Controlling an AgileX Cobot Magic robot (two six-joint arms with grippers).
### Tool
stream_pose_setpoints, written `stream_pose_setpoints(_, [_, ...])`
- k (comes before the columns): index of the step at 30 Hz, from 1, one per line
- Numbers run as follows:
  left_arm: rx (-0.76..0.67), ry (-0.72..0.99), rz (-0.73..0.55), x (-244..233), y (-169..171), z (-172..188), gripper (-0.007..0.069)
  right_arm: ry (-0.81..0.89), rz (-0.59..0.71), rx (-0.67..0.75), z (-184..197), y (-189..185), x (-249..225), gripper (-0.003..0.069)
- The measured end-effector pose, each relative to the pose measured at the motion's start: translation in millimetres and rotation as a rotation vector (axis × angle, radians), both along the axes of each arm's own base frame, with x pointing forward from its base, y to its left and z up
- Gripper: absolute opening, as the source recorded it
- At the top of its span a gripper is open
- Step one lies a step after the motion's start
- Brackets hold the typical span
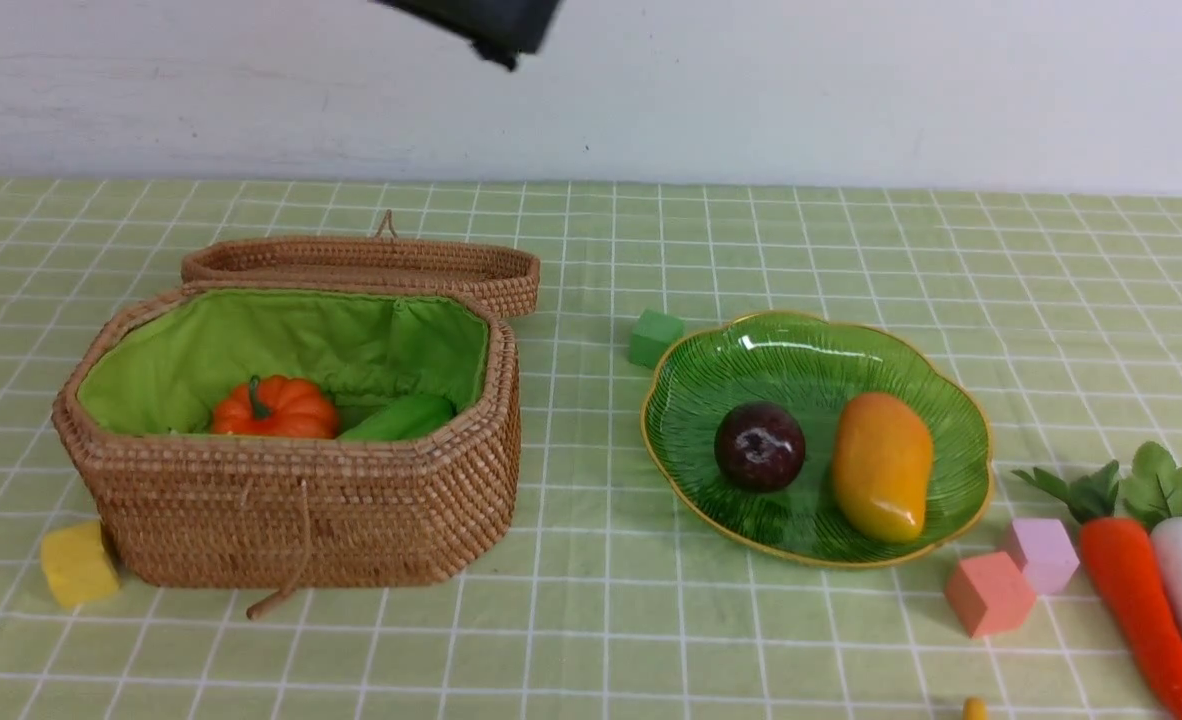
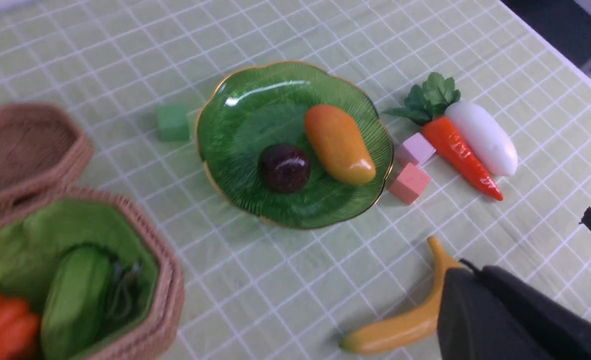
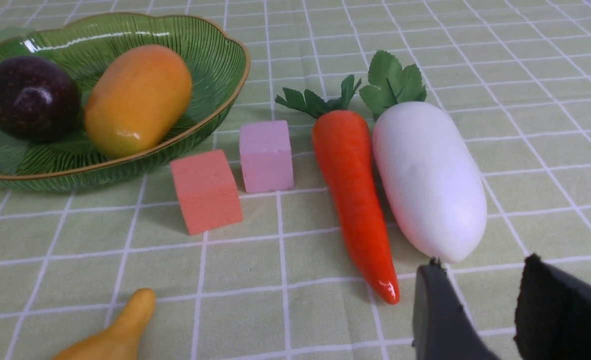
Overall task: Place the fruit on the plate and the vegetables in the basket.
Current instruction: Use the right arm to grab a banana and put it into the right plate
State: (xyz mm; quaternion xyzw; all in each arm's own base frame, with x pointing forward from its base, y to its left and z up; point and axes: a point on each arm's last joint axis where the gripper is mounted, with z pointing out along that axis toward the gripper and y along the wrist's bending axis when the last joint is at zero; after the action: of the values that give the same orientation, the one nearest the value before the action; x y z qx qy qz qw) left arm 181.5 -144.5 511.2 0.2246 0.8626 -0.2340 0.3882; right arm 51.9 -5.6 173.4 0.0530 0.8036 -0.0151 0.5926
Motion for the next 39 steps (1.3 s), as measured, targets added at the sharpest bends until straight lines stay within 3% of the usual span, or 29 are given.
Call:
stream_pose_setpoints(4, [0.001, 0.074, 0.061, -39, 30, -26, -0.0013, 0.000, 0.000, 0.000, 0, 0, 0, 0.0240])
stream_pose_setpoints(9, [-0.012, 0.113, 0.078, -119, 86, -96, -0.0013, 0.000, 0.000, 0.000, 0, 0, 0, 0.0240])
stream_pose_setpoints(15, [-0.292, -0.056, 0.147, -184, 133, -158, -0.0013, 0.000, 0.000, 0.000, 0, 0, 0, 0.0240])
stream_pose_setpoints(18, [-0.377, -0.026, 0.189, -195, 141, -184, -0.0013, 0.000, 0.000, 0.000, 0, 0, 0, 0.0240])
stream_pose_setpoints(25, [-0.427, 0.057, 0.227, -196, 140, -200, -0.0013, 0.000, 0.000, 0.000, 0, 0, 0, 0.0240])
stream_pose_setpoints(39, [-0.402, -0.008, 0.264, -192, 144, -198, -0.0013, 0.000, 0.000, 0.000, 0, 0, 0, 0.0240])
